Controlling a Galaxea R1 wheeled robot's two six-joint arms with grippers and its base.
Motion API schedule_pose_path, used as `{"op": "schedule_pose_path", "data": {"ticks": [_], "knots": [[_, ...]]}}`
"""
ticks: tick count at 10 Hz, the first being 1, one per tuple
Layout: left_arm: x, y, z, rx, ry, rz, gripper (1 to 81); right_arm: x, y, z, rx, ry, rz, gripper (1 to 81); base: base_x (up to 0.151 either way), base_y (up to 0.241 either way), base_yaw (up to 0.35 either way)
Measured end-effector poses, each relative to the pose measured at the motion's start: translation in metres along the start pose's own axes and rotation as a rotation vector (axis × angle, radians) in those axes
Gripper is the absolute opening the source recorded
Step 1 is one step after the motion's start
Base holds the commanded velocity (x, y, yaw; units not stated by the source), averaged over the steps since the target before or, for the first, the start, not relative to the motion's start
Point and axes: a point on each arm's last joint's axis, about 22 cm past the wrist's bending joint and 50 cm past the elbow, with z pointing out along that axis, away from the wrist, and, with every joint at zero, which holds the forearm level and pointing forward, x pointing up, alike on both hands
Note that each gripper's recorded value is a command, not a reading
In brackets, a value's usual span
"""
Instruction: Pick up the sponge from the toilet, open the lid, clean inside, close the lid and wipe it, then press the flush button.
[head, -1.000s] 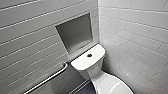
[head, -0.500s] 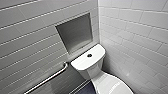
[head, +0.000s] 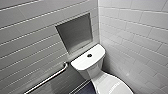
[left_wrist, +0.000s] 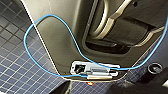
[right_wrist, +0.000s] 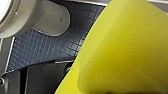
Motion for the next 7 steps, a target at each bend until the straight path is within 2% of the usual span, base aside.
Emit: {"op": "schedule_pose_path", "data": {"ticks": [1, 2, 3, 4, 5, 6, 7], "knots": [[0.002, 0.004, -0.003, -0.003, 0.006, 0.002, 81.1, -0.015, 0.007, -0.007, -0.004, -0.009, -0.016, 1.0, 0.0, 0.0, 0.0], [-0.001, 0.007, -0.008, -0.005, 0.003, 0.001, 81.1, -0.035, -0.008, -0.002, 0.029, -0.013, -0.013, 1.0, 0.0, 0.0, 0.0], [-0.006, 0.006, -0.014, 0.0, -0.001, -0.001, 81.1, -0.079, -0.035, 0.005, 0.075, -0.047, 0.0, 1.0, 0.0, 0.0, 0.0], [-0.01, 0.004, -0.021, 0.005, -0.004, -0.002, 81.1, -0.134, -0.052, 0.0, 0.099, -0.106, 0.013, 1.0, 0.0, 0.0, 0.0], [-0.016, 0.007, -0.025, 0.004, -0.008, 0.0, 81.1, -0.174, -0.051, -0.015, 0.087, -0.155, 0.002, 1.0, 0.0, 0.0, 0.0], [-0.025, 0.012, -0.027, -0.001, -0.023, 0.005, 81.1, -0.187, -0.033, -0.028, 0.048, -0.163, -0.025, 1.0, 0.0, 0.0, 0.0], [-0.032, 0.016, -0.029, -0.004, -0.041, 0.022, 81.1, -0.194, -0.024, -0.036, 0.018, -0.144, -0.032, 1.0, 0.0, 0.0, 0.0]]}}
